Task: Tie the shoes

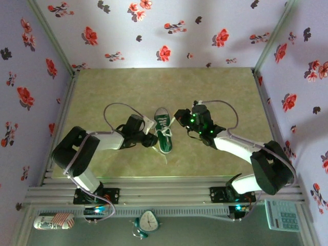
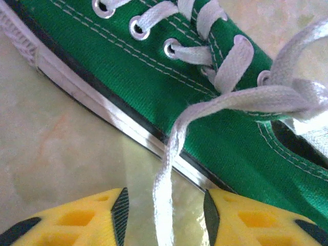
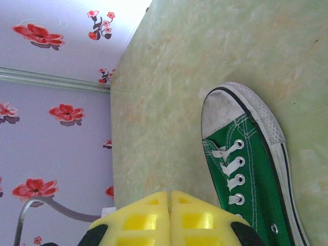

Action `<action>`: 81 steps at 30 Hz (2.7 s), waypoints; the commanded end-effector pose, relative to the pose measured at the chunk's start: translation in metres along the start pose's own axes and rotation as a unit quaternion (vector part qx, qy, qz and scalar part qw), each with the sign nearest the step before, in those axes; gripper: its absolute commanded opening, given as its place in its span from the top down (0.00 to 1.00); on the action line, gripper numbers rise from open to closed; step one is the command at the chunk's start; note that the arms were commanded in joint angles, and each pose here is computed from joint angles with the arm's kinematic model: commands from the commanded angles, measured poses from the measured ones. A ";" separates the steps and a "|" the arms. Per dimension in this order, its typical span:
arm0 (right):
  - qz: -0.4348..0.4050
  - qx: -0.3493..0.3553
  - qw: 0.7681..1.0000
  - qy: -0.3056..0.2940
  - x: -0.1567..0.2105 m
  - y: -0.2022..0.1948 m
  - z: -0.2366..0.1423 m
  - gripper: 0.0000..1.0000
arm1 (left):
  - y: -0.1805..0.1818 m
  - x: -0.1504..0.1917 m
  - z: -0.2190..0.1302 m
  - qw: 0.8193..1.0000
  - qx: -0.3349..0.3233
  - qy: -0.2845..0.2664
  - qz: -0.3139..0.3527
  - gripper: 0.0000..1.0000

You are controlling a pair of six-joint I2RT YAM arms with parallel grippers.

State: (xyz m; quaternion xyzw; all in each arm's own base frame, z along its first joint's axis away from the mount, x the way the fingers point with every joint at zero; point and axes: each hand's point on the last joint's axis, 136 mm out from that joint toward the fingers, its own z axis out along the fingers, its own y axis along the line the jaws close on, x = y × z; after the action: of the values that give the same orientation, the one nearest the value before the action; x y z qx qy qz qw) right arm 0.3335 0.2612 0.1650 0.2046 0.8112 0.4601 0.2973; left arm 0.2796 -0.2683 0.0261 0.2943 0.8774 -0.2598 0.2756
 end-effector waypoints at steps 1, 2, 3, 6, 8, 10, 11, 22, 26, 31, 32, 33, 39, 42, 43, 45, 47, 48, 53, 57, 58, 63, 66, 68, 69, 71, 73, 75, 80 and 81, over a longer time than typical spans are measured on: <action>-0.012 -0.007 1.000 -0.008 -0.005 0.006 -0.007 1.00 | -0.006 -0.004 0.004 1.000 0.023 -0.005 -0.004 0.63; -0.011 -0.006 1.000 -0.007 -0.005 0.005 -0.007 1.00 | -0.005 -0.005 0.004 1.000 0.022 -0.005 -0.004 0.66; -0.011 -0.006 1.000 -0.007 -0.004 0.005 -0.007 1.00 | -0.004 -0.004 0.005 1.000 0.022 -0.005 -0.005 0.69; -0.014 -0.002 1.000 -0.007 -0.004 0.002 -0.007 1.00 | -0.001 -0.004 0.004 1.000 0.014 -0.004 -0.007 0.80; -0.027 0.002 1.000 -0.008 -0.005 0.001 -0.008 1.00 | 0.003 -0.006 0.000 1.000 -0.002 -0.009 -0.007 0.88; -0.049 0.002 0.999 -0.009 -0.006 0.003 -0.009 1.00 | 0.008 -0.009 -0.007 1.000 -0.024 -0.017 -0.008 0.93; -0.061 0.003 0.998 -0.011 -0.006 0.003 -0.010 1.00 | 0.012 -0.011 -0.013 0.999 -0.040 -0.024 -0.009 0.98; -0.169 0.090 0.981 -0.016 -0.020 -0.020 -0.018 1.00 | 0.054 -0.030 -0.076 0.975 -0.197 -0.065 -0.082 1.00; -0.215 0.142 0.966 -0.018 -0.029 -0.036 -0.023 1.00 | 0.061 -0.024 -0.090 0.967 -0.223 -0.076 -0.101 1.00; -0.259 0.218 0.940 -0.029 -0.046 -0.061 -0.032 1.00 | 0.073 -0.018 -0.114 0.952 -0.267 -0.090 -0.121 1.00; -0.260 0.228 0.938 -0.028 -0.049 -0.066 -0.033 1.00 | 0.075 -0.017 -0.117 0.950 -0.273 -0.090 -0.123 1.00; -0.260 0.238 0.936 -0.027 -0.053 -0.072 -0.034 1.00 | 0.078 -0.016 -0.120 0.948 -0.280 -0.088 -0.126 1.00; -0.233 0.291 0.928 -0.022 -0.072 -0.110 -0.041 1.00 | 0.091 -0.005 -0.131 0.934 -0.315 -0.066 -0.154 1.00; -0.215 0.305 0.927 -0.022 -0.080 -0.127 -0.046 1.00 | 0.099 0.002 -0.138 0.926 -0.325 -0.067 -0.178 1.00; -0.209 0.311 0.927 -0.024 -0.083 -0.133 -0.048 1.00 | 0.101 0.004 -0.140 0.924 -0.327 -0.070 -0.184 1.00; -0.200 0.324 0.924 -0.026 -0.090 -0.145 -0.052 1.00 | 0.103 0.006 -0.145 0.922 -0.329 -0.075 -0.191 1.00; -0.192 0.340 0.920 -0.027 -0.096 -0.156 -0.058 1.00 | 0.105 0.009 -0.148 0.921 -0.332 -0.073 -0.192 1.00; -0.189 0.346 0.919 -0.028 -0.099 -0.161 -0.061 1.00 | 0.106 0.009 -0.149 0.920 -0.333 -0.071 -0.192 1.00; -0.165 0.372 0.913 -0.041 -0.113 -0.182 -0.078 1.00 | 0.107 0.017 -0.148 0.921 -0.333 -0.055 -0.195 1.00; -0.146 0.386 0.909 -0.055 -0.124 -0.194 -0.092 1.00 | 0.105 0.023 -0.143 0.925 -0.324 -0.042 -0.194 1.00; -0.141 0.390 0.908 -0.059 -0.127 -0.197 -0.096 1.00 | 0.105 0.025 -0.142 0.925 -0.324 -0.039 -0.194 1.00; -0.118 0.402 0.905 -0.072 -0.139 -0.207 -0.111 1.00 | 0.106 0.028 -0.143 0.924 -0.327 -0.033 -0.195 1.00; -0.105 0.408 0.904 -0.077 -0.143 -0.213 -0.117 1.00 | 0.107 0.028 -0.142 0.924 -0.328 -0.030 -0.196 1.00; -0.098 0.405 0.906 -0.077 -0.143 -0.215 -0.117 1.00 | 0.106 0.028 -0.140 0.925 -0.323 -0.027 -0.197 1.00; -0.097 0.401 0.908 -0.076 -0.143 -0.215 -0.116 1.00 | 0.104 0.027 -0.139 0.927 -0.318 -0.028 -0.196 1.00; -0.098 0.394 0.911 -0.079 -0.147 -0.210 -0.113 1.00 | 0.095 0.022 -0.135 0.937 -0.291 -0.031 -0.190 1.00; -0.102 0.388 0.912 -0.089 -0.157 -0.199 -0.112 1.00 | 0.083 0.015 -0.132 0.948 -0.262 -0.038 -0.179 1.00; -0.108 0.382 0.912 -0.103 -0.172 -0.185 -0.112 1.00 | 0.070 0.006 -0.134 0.957 -0.235 -0.045 -0.165 1.00; -0.124 0.368 0.911 -0.136 -0.211 -0.149 -0.114 1.00 | 0.040 -0.012 -0.132 0.974 -0.177 -0.055 -0.131 1.00; -0.125 0.365 0.912 -0.141 -0.215 -0.144 -0.115 1.00 | 0.036 -0.014 -0.131 0.976 -0.172 -0.055 -0.125 1.00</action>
State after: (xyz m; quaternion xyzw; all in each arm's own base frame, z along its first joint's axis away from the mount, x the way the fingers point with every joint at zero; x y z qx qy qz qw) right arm 0.3956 0.0106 0.1291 0.2468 0.9019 0.0936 0.3420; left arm 0.2727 -0.1525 0.1023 0.0819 0.9311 -0.1306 0.3305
